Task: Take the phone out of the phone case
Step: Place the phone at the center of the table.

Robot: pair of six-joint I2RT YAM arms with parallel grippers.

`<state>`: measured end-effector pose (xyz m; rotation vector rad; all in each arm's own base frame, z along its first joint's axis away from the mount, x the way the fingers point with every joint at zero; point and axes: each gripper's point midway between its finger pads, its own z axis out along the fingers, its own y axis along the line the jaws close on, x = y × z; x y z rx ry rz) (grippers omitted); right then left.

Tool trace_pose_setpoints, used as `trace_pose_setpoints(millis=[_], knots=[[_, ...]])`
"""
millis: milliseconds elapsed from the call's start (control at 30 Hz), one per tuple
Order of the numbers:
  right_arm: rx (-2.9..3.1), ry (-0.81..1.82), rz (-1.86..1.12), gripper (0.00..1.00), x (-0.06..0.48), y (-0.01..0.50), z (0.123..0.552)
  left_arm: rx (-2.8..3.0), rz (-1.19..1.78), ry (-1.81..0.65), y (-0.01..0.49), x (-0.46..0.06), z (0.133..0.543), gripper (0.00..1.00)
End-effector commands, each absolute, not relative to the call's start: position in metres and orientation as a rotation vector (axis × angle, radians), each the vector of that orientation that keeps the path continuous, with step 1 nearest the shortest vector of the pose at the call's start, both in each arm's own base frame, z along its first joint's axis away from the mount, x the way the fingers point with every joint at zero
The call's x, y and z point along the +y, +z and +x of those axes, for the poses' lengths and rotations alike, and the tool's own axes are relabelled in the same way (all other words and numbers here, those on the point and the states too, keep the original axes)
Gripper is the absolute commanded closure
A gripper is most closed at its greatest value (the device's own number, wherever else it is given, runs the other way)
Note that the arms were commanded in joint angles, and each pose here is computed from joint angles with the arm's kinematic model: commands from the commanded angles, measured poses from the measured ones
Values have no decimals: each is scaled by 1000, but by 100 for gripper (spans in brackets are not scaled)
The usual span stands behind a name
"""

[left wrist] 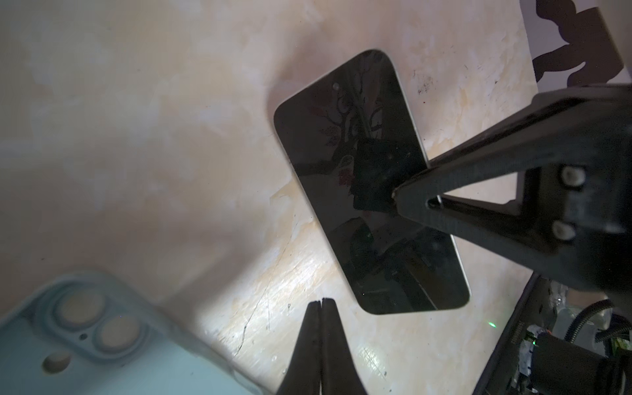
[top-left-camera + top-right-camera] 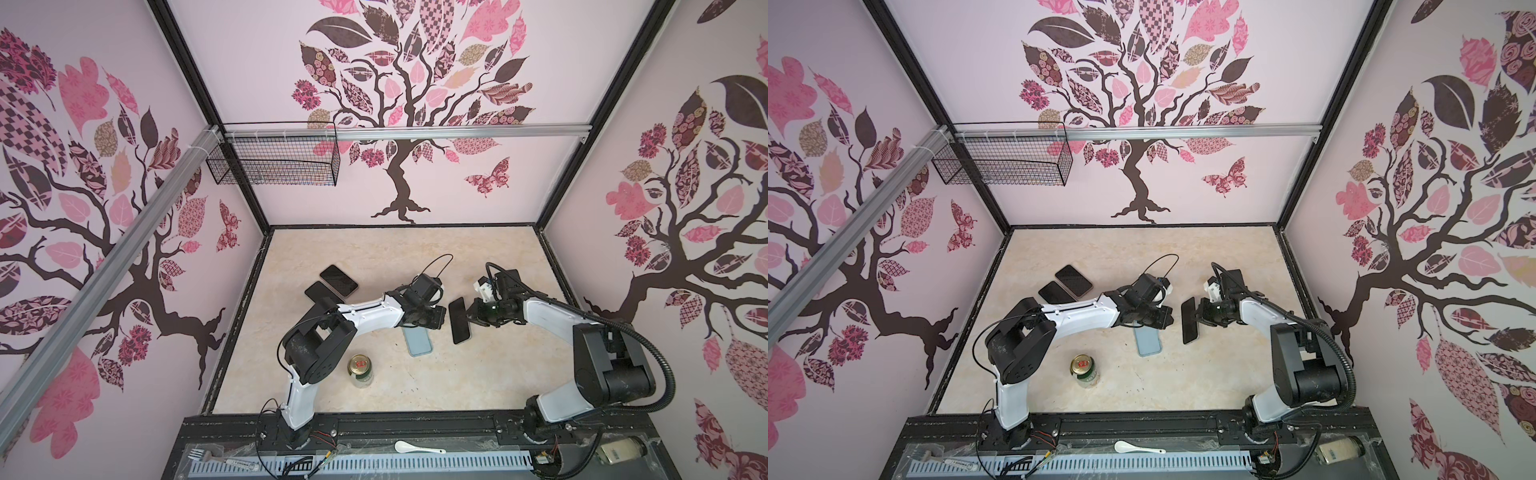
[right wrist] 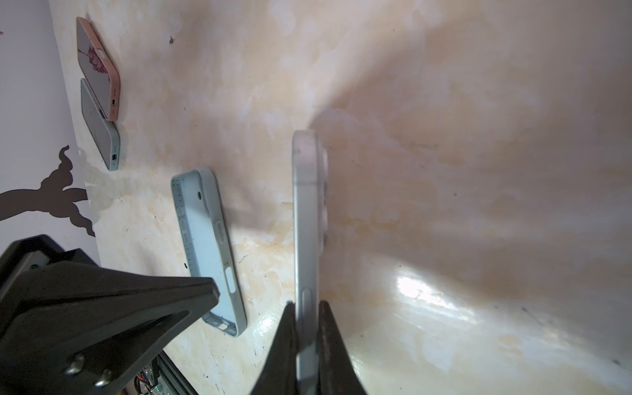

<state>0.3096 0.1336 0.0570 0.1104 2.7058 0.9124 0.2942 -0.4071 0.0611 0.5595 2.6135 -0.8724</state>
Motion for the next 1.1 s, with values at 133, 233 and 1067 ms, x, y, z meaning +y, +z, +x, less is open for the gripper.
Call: trace_pose_setpoints(millis=[133, 233, 1067], knots=[[2725, 948, 114, 100, 136, 52, 309, 2655, 513, -806, 40, -416, 306, 100], [2726, 949, 117, 100, 136, 52, 309, 2669, 510, -794, 32, -417, 307, 100], [2763, 892, 151, 68, 130, 41, 310, 2749, 514, -810, -2, -426, 297, 100]])
